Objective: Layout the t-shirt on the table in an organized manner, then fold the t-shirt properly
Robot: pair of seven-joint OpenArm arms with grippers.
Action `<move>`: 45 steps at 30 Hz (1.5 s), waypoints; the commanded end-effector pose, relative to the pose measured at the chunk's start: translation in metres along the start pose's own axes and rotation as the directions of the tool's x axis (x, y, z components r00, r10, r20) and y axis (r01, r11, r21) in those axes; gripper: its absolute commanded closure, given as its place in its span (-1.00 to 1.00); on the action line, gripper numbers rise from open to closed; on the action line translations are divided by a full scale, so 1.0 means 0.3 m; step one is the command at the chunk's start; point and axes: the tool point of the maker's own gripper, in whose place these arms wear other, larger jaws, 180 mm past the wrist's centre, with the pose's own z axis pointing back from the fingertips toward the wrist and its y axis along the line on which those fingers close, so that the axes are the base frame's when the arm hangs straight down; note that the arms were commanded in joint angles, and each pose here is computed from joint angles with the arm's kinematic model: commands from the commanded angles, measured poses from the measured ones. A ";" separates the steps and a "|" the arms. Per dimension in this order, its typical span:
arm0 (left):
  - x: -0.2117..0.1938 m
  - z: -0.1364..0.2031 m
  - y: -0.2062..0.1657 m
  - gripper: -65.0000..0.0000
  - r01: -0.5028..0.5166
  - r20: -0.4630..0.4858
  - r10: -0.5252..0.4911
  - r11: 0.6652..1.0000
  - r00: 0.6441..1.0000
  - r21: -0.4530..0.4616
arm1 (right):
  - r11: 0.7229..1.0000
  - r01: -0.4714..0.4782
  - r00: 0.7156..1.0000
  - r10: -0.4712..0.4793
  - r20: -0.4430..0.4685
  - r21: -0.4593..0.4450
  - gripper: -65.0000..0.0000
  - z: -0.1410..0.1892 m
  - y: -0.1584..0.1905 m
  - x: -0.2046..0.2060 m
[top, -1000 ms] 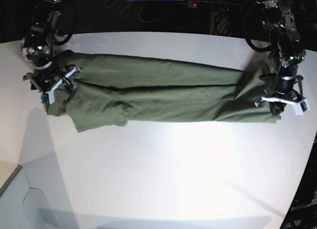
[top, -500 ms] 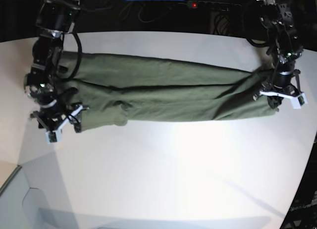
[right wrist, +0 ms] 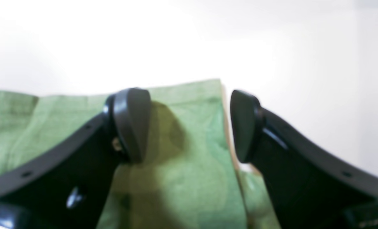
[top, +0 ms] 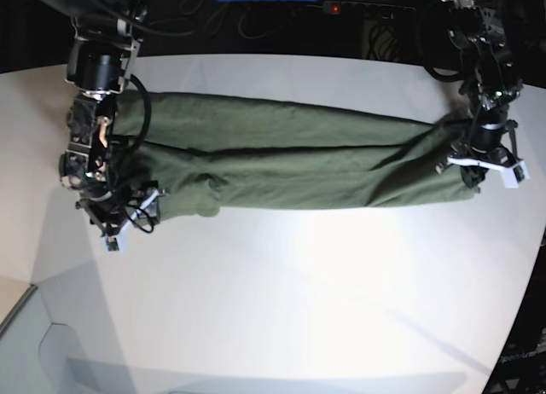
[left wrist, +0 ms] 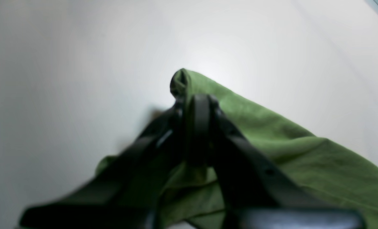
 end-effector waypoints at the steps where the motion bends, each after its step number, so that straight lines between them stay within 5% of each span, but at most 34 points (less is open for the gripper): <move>1: 0.055 0.002 -0.006 0.99 0.011 0.052 -0.010 1.000 0.999 -0.008 | 1.000 -0.004 0.998 0.005 0.060 -0.009 -0.19 0.006 -0.018 0.069; 4: 0.055 0.002 -0.006 0.99 0.011 0.052 -0.010 1.000 0.999 -0.008 | 1.000 0.000 0.999 0.000 0.041 -0.007 0.09 -0.002 -0.025 0.041; 9: 0.055 0.002 -0.006 0.99 0.011 0.052 -0.010 1.000 0.999 -0.008 | 1.000 0.011 1.000 -0.011 0.014 -0.002 0.97 -0.017 -0.029 0.010; 10: 0.055 0.002 -0.006 0.99 0.011 0.052 -0.010 1.000 0.999 -0.008 | 1.000 0.009 1.000 -0.008 0.021 -0.004 1.00 -0.014 -0.031 0.020; 19: 0.055 0.002 -0.006 0.99 0.011 0.052 -0.010 1.000 0.999 -0.008 | 0.986 -0.122 0.980 0.138 0.141 -0.115 1.00 0.208 -0.048 0.186; 27: 0.062 0.004 -0.008 0.99 0.011 0.056 -0.010 1.000 0.998 -0.012 | 0.964 -0.210 0.973 0.223 0.066 -0.165 1.00 0.394 -0.011 0.077; 32: 0.069 0.003 -0.005 0.99 0.014 0.060 -0.014 1.000 0.998 -0.010 | 0.969 -0.186 0.983 0.185 -0.021 -0.164 1.00 0.423 -0.030 -0.075; 45: 0.070 0.047 -0.012 0.99 0.038 0.063 -0.037 0.999 0.997 -0.020 | 0.995 -0.026 0.995 0.017 -0.094 -0.093 1.00 0.273 -0.033 -0.332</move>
